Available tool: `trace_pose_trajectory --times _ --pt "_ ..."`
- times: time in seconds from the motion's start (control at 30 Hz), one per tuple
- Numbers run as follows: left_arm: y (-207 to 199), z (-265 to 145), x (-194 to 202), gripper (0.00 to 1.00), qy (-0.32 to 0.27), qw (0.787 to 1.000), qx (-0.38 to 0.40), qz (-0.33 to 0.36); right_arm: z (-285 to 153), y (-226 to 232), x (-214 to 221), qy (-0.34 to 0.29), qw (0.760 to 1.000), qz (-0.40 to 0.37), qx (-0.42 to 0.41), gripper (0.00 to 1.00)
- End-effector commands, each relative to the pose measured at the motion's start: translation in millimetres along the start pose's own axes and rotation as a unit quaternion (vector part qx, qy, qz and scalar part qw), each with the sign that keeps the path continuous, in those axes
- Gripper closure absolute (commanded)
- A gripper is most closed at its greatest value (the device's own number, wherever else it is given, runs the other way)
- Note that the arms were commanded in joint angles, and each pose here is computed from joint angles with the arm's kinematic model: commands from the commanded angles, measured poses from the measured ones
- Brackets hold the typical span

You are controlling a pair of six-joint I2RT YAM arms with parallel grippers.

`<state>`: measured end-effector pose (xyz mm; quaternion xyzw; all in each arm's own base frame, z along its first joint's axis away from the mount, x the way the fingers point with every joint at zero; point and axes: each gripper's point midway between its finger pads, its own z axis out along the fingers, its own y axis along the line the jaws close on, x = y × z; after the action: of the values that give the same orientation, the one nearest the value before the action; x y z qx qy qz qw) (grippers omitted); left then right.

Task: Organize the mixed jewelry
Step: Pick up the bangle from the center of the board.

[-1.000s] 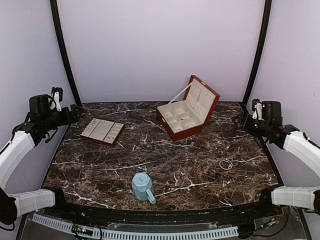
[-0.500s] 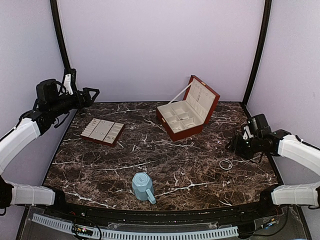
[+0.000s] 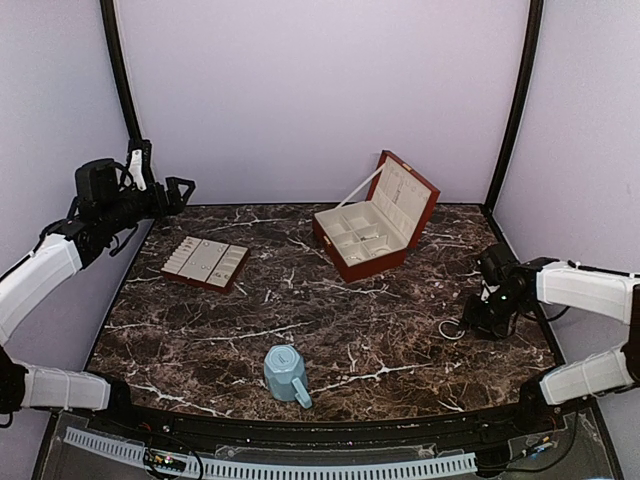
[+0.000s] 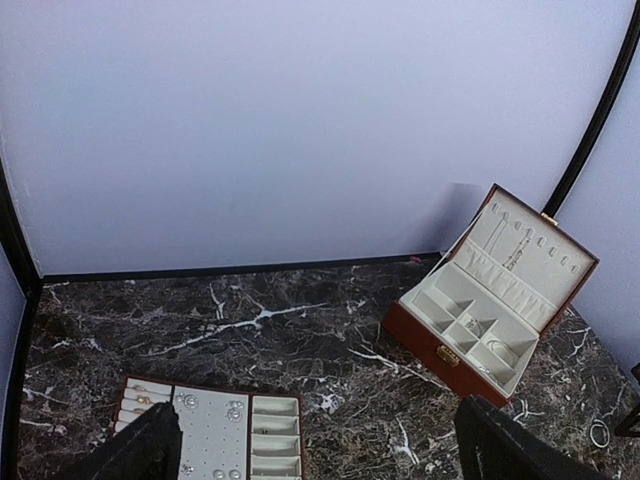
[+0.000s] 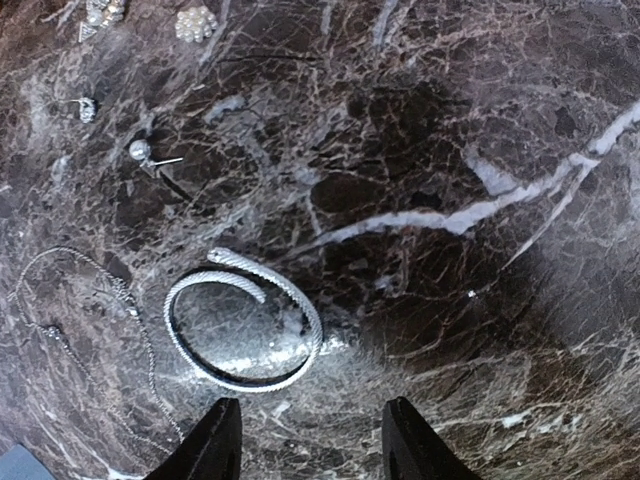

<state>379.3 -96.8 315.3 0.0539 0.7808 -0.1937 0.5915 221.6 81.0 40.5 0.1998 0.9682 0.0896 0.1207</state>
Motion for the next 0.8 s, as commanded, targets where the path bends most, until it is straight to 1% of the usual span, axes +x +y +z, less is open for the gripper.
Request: trace_pose_trajectory --times 0.0,0.07,0.3,0.43,0.5,0.63,0.77 --pt "-1 -11 -15 0.02 -0.019 1.0 -0.01 0.02 1 3 -12 -0.015 0.999 -0.02 0.022 0.54" --pt "-1 -10 -14 0.02 -0.018 1.0 -0.011 0.02 2 5 -13 -0.015 0.999 -0.028 0.023 0.55" --pt "1 -10 -13 0.02 -0.017 1.0 -0.014 0.018 7 -2 -17 -0.024 0.998 -0.036 0.051 0.66" --pt "0 -12 -17 0.02 -0.021 0.999 -0.015 0.021 5 4 -25 -0.039 0.998 -0.039 0.044 0.68" --pt "1 -14 -18 0.02 -0.024 0.999 -0.019 0.022 7 5 -26 -0.038 0.997 -0.042 0.044 0.7" --pt "1 -15 -18 0.02 -0.026 0.999 -0.021 0.024 13 11 -27 -0.028 0.997 -0.056 0.04 0.79" --pt "0 -16 -21 0.02 -0.029 0.999 -0.02 0.026 15 13 -27 -0.02 0.997 -0.064 0.045 0.81"
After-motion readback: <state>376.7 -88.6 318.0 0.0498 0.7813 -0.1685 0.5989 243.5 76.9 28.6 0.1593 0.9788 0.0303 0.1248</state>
